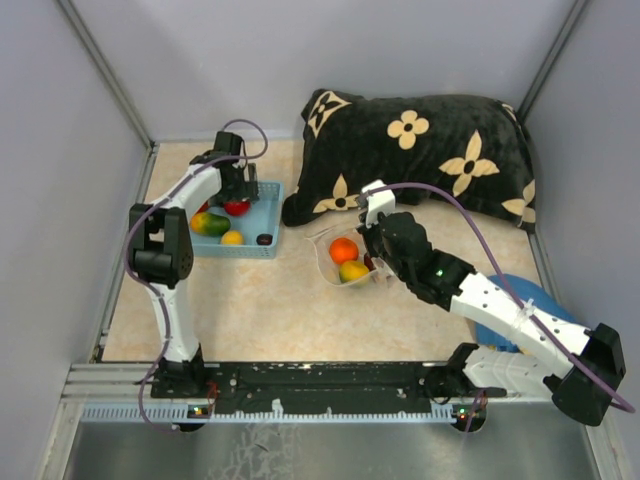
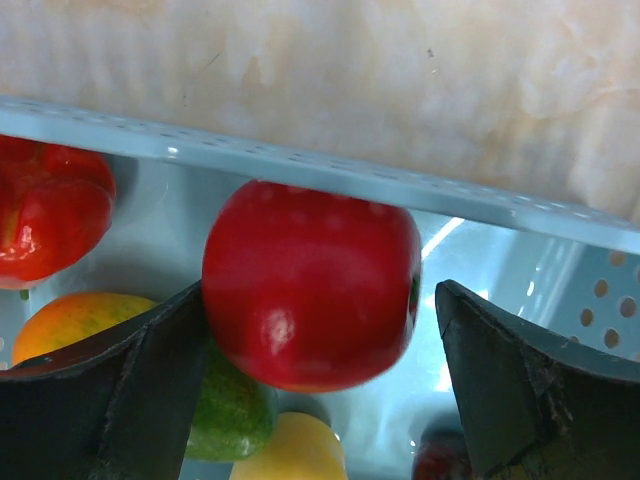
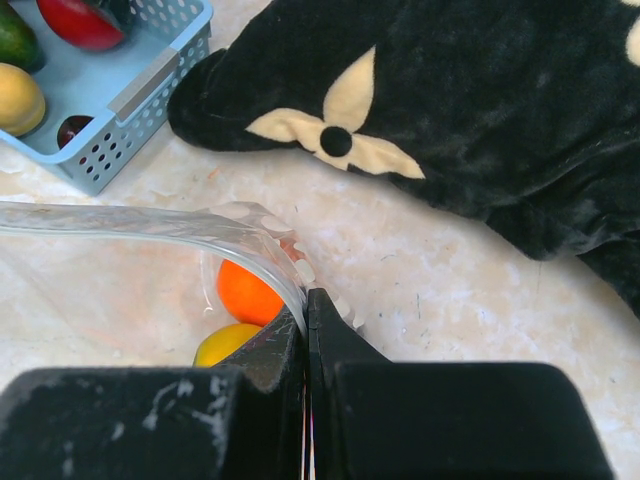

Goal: Place the food in the zip-top bag and seal the zipper
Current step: Pick up the fake fruit from the bin, then place the fake fruit in the zipper food storage bag.

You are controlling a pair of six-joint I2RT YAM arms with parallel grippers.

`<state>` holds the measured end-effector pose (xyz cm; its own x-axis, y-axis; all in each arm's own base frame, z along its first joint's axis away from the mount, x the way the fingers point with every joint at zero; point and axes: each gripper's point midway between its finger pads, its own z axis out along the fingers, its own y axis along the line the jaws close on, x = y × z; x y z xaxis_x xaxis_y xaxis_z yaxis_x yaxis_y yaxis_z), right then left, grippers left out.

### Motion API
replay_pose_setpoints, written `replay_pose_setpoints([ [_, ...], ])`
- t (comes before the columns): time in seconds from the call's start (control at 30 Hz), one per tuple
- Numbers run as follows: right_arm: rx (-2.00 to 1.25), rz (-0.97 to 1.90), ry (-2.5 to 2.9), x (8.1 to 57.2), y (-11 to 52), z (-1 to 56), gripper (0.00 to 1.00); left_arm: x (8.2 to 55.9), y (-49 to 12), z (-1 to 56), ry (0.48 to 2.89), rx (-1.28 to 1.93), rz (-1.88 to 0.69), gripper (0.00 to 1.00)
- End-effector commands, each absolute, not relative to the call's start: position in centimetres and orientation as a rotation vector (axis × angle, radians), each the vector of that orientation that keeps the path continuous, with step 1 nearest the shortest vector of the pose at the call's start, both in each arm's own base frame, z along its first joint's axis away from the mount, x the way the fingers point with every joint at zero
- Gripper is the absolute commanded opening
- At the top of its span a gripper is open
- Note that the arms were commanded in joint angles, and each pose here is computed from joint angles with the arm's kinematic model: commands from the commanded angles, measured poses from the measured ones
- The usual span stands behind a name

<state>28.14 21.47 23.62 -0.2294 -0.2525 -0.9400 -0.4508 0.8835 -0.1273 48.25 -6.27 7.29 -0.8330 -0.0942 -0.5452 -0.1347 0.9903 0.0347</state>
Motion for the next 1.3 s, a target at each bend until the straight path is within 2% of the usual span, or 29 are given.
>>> replay_pose_setpoints([
  [0.0,-0.475,0.248,1.754,28.5,21.7,26.3,0.00,49.0,-5.6,7.3,2.556,-0.152,0.161,0.93],
  [0.13,-0.475,0.252,1.753,28.5,21.8,26.4,0.00,49.0,-5.7,7.2,2.558,-0.164,0.157,0.85],
  [0.37,-0.476,0.255,1.757,28.5,21.9,26.4,0.00,48.3,-6.3,8.8,2.517,-0.187,0.107,0.57],
  [0.7,-0.478,0.257,1.765,28.5,22.0,26.7,0.00,44.2,-9.2,14.1,2.415,-0.212,-0.088,0.53],
  [1.27,-0.453,0.324,1.752,28.4,22.8,27.9,0.00,31.4,-18.0,24.3,2.048,0.022,-0.511,0.51],
])
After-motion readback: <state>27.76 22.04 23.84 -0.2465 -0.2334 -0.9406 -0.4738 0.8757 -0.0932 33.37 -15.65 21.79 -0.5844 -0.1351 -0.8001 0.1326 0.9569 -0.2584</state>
